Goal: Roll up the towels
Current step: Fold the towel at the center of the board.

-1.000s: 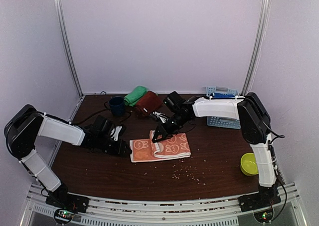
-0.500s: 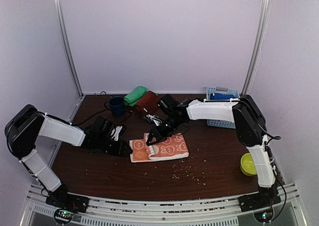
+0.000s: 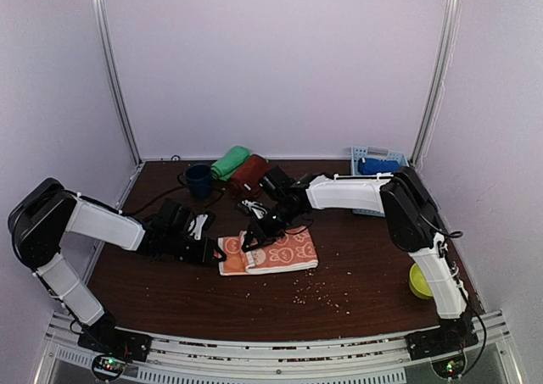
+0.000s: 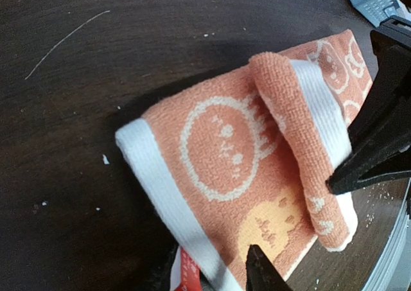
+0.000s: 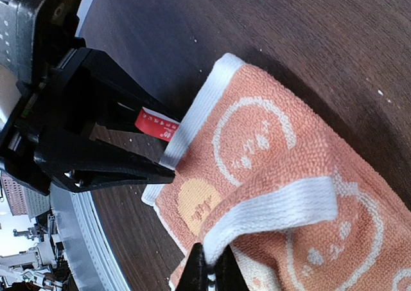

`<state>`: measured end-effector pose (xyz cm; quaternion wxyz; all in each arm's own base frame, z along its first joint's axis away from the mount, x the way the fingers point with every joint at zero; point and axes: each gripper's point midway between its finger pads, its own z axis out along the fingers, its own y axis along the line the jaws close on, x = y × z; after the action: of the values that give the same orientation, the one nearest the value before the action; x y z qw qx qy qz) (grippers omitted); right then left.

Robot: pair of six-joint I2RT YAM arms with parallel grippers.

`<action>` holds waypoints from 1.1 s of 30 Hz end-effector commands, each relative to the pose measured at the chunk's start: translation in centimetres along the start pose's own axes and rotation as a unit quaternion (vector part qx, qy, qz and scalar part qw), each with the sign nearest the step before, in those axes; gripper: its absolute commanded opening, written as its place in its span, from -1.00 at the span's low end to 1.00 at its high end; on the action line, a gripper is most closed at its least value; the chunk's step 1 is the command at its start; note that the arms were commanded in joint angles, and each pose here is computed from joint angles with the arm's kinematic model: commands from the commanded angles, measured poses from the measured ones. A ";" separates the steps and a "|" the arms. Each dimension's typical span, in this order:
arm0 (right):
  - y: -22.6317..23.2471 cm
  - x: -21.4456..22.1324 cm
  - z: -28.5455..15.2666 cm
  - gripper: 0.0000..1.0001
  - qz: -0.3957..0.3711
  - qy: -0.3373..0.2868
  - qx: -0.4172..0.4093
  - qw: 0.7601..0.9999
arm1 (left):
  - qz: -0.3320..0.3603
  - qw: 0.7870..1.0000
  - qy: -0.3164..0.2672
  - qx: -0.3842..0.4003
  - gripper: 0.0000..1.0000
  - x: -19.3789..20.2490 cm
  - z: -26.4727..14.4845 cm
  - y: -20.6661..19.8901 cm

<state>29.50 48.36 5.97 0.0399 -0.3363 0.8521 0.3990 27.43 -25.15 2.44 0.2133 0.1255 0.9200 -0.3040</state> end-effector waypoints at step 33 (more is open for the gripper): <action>1.5 -2.4 3.2 -1.00 -0.001 -0.022 -0.026 0.999 | -0.014 0.999 0.034 -0.015 -0.28 2.9 0.3 1.3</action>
<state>29.40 51.41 4.88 0.0349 -0.3299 0.8466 0.4162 27.41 -25.20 2.43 0.2191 0.1266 0.9170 -0.3085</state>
